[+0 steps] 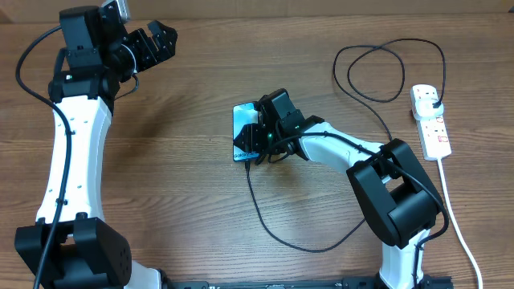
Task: Plug charger to phone and switch on socket
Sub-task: 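Set the phone flat on the table and open the right gripper, then move the right gripper up and over to the power strip switch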
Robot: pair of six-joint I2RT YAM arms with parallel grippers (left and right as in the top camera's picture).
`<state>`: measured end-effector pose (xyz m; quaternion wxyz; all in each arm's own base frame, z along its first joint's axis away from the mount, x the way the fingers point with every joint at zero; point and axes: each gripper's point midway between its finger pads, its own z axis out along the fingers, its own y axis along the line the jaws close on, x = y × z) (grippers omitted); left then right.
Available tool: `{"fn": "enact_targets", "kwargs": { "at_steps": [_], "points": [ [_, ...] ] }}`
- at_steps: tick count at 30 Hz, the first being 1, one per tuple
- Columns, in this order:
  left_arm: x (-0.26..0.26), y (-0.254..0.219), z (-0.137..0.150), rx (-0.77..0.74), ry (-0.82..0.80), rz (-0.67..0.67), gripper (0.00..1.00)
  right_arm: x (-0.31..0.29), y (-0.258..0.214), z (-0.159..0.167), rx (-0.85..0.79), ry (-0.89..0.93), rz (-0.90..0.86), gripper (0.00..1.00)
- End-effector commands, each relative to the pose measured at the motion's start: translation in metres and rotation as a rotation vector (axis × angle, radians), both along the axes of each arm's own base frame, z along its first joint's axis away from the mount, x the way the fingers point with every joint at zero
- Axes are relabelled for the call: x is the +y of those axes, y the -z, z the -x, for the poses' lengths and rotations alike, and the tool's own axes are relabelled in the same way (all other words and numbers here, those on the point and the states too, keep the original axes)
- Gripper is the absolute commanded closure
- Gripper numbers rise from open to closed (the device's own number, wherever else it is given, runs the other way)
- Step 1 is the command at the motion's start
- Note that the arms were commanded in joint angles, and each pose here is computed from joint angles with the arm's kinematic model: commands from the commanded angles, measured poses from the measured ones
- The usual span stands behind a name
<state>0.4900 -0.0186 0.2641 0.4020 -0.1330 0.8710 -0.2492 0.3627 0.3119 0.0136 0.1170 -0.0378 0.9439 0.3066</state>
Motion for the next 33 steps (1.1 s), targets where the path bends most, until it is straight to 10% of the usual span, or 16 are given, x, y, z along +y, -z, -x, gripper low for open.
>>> {"fn": "enact_targets", "kwargs": {
  "at_steps": [1,9,33],
  "points": [
    [0.001,-0.012,0.0,-0.034,0.003,-0.024,0.0,-0.014,0.01,-0.009,-0.031,0.045,0.076,0.42],
    [0.001,-0.012,0.0,-0.034,0.003,-0.024,0.0,-0.016,0.01,-0.013,-0.049,0.058,0.089,0.27],
    [0.001,-0.012,0.0,-0.034,0.003,-0.024,0.0,-0.062,-0.044,-0.034,0.009,0.093,0.216,0.24]
  ]
}}
